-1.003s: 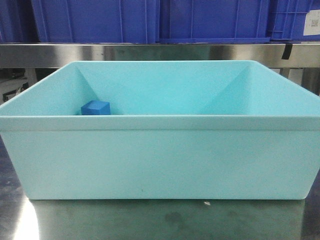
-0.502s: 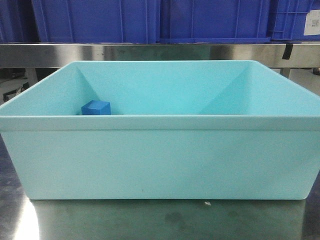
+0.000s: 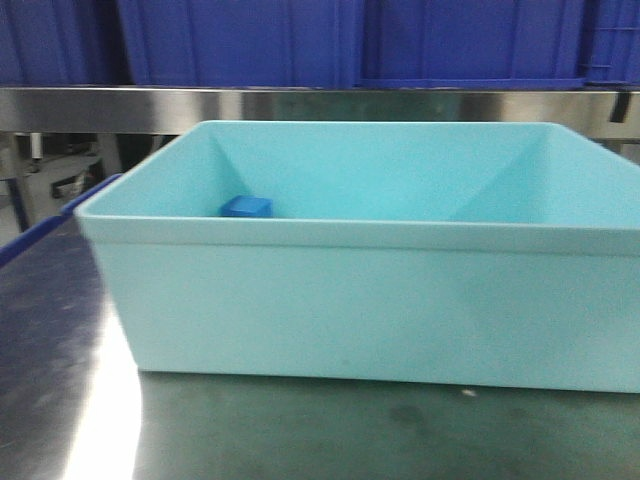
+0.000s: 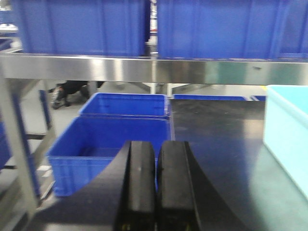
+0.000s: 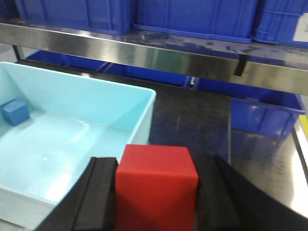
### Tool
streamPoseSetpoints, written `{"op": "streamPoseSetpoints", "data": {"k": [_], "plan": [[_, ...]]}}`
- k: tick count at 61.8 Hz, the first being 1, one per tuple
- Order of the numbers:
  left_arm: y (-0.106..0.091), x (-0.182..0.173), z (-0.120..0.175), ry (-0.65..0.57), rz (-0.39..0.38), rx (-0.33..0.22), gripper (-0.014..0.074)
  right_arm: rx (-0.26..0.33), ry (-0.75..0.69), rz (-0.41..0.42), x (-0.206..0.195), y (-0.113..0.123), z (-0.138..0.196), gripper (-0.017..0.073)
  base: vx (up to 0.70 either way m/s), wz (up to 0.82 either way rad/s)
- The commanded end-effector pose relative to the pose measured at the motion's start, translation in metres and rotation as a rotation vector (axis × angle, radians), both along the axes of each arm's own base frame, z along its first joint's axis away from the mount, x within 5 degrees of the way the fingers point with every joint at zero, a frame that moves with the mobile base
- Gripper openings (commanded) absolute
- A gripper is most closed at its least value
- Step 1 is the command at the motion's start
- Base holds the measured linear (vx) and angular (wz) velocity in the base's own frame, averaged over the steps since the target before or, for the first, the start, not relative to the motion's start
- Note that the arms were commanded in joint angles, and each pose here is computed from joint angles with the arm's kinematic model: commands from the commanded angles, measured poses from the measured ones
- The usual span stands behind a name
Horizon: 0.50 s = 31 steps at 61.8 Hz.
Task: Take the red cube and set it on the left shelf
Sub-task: 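Drive the base away from the table, holding the red cube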
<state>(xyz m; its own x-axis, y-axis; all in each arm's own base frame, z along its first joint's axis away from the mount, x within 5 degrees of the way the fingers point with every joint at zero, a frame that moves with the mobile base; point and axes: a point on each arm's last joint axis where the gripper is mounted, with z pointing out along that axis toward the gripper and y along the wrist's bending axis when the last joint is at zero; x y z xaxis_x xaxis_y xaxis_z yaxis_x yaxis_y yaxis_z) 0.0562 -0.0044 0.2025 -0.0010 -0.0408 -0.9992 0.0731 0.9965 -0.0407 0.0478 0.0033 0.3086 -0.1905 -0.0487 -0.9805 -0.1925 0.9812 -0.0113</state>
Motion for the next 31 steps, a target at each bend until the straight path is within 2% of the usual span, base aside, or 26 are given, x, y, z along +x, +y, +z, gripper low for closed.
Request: {"op": "streamPoseSetpoints", "data": {"k": [1,14,31], "plan": [[0.0008,-0.0004,0.0009,-0.08,0.009,-0.01,0.0101,-0.005,-0.109,0.01,0.0007,0.0008,0.0161,0.0161,-0.04,0.22],[0.0008,-0.0004,0.0009,-0.08,0.009,-0.01,0.0101,-0.005,-0.11,0.01,0.0007,0.0008,0.0162,0.0161,-0.07,0.43],[0.0008,-0.0004,0.0009,-0.08,0.009,-0.01,0.0101,-0.005,-0.11,0.01,0.0007,0.0008,0.0162,0.0161,-0.09,0.61]]}}
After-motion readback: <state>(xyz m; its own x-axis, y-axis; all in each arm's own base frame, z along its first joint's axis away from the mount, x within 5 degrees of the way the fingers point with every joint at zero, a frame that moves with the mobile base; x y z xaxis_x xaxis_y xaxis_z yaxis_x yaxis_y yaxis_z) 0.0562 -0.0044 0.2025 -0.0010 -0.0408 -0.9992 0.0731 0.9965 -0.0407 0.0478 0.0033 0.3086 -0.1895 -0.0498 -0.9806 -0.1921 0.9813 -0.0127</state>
